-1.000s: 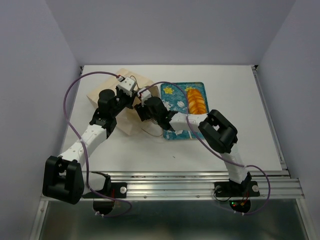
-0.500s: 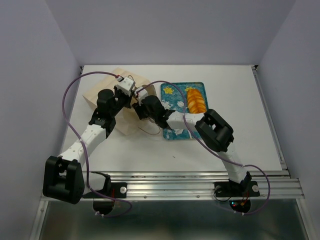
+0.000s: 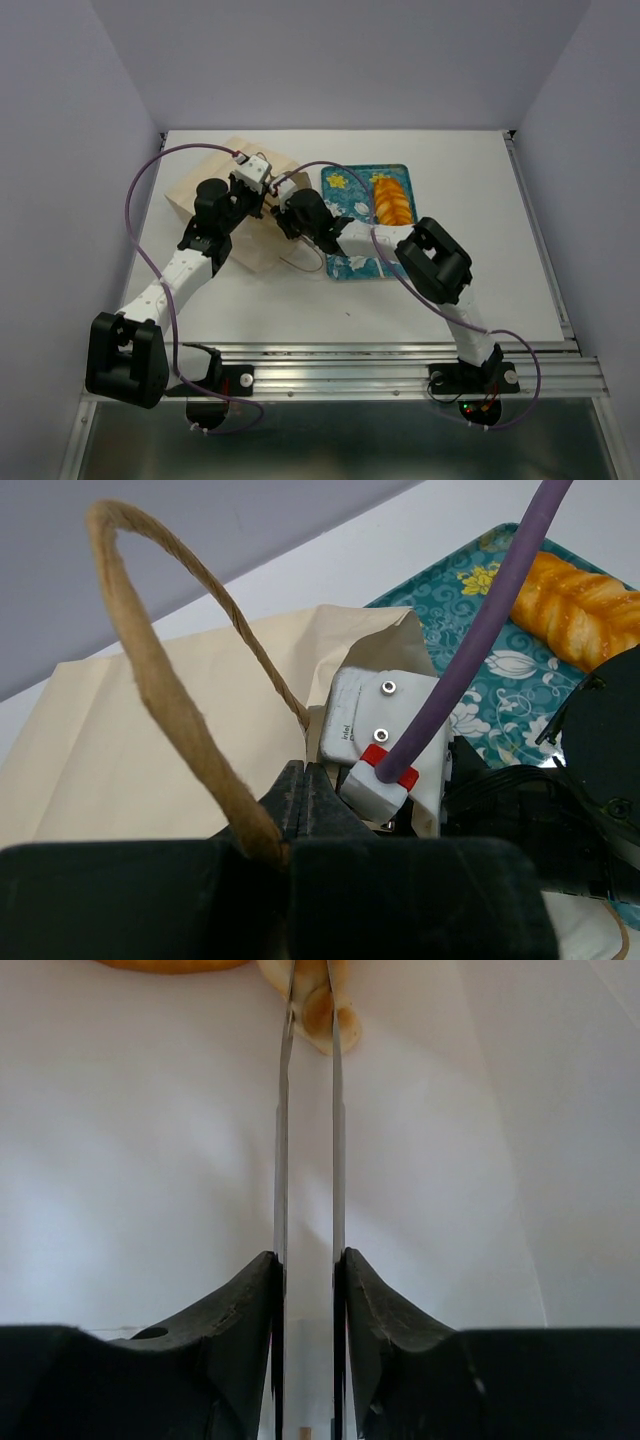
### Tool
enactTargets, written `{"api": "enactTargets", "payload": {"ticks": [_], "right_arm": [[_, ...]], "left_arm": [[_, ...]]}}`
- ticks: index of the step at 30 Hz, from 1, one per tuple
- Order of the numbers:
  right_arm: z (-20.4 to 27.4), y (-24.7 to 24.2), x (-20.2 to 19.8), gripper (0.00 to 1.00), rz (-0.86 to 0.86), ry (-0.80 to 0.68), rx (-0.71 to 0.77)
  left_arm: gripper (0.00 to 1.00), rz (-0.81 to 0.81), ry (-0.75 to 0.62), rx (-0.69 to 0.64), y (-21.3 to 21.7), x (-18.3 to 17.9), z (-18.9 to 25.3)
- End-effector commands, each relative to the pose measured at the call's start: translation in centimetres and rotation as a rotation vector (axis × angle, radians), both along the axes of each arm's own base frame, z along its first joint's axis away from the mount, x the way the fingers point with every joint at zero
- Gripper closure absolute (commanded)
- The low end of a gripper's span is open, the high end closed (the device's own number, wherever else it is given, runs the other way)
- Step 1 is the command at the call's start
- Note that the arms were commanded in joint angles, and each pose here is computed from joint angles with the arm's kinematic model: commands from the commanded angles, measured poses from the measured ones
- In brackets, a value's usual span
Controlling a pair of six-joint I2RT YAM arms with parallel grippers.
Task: Take the fake bread out of the paper bag
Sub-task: Take out the fake bread from the paper bag.
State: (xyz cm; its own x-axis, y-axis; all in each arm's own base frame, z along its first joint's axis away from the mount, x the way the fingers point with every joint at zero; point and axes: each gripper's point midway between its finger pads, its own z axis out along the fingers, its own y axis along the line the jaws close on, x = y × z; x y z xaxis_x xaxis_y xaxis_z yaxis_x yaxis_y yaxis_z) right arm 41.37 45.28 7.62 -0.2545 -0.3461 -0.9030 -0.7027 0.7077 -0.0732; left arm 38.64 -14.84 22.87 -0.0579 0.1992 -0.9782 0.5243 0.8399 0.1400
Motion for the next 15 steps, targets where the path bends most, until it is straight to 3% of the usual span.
{"api": "enactTargets", "payload": {"ticks": [1, 3, 15], "right_arm": [[-2.3, -1.8, -2.2, 0.96, 0.022, 0.059, -0.138], [-1.5, -2.2, -2.2, 0.99, -0.003, 0.056, -0.126], [5.9, -4.3, -4.6, 0.99, -0.032, 0.037, 0.017]], "left_arm": [[1.0, -0.441, -0.114, -0.164, -8.5, -6.2, 6.3], [1.0, -0.428, -0.112, -0.167, -8.4, -6.0, 6.3], [1.0, -0.377, -0.119, -0.15, -7.7, -5.3, 6.2]]}}
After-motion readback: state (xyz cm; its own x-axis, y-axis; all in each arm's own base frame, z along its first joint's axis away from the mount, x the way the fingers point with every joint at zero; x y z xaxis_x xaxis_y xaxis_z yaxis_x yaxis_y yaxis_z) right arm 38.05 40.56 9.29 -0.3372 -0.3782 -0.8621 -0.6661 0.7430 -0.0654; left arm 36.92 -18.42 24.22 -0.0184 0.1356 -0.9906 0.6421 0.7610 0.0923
